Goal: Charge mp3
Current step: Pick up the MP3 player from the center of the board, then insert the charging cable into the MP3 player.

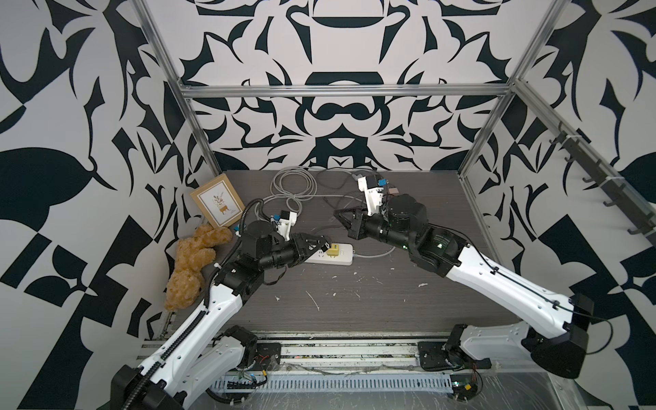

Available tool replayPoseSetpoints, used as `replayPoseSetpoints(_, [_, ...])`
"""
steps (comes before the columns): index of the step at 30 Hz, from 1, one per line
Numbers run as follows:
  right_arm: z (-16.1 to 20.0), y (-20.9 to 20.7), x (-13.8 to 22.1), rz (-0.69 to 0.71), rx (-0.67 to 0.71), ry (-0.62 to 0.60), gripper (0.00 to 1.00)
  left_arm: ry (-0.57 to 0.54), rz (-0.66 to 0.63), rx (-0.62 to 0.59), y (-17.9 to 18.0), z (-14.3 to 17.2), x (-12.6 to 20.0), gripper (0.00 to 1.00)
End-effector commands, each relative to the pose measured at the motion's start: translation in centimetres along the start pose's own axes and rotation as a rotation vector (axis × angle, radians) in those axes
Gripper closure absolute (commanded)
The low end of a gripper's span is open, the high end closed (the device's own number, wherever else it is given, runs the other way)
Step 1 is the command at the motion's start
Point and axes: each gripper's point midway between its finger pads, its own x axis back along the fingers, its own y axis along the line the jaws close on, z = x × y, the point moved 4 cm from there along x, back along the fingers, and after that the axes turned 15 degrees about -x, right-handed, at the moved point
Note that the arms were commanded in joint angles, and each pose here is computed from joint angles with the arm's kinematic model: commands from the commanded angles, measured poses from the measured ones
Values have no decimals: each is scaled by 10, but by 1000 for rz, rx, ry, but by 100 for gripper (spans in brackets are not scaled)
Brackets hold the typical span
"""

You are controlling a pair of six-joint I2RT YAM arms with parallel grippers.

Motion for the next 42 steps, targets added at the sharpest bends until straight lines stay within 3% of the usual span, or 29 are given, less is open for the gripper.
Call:
replayPoseSetpoints(1, [-5,19,3,-31,89,-38,100,-22,110,4,-14,-10,-1,96])
replayPoseSetpoints(13, [4,5,5,89,178,-3,100,-50,163,47,-12,-18,-1,99])
replayPoseSetpoints(42, [29,-10,-8,101,143,80,100,-71,164,37,-16,-21,1,100])
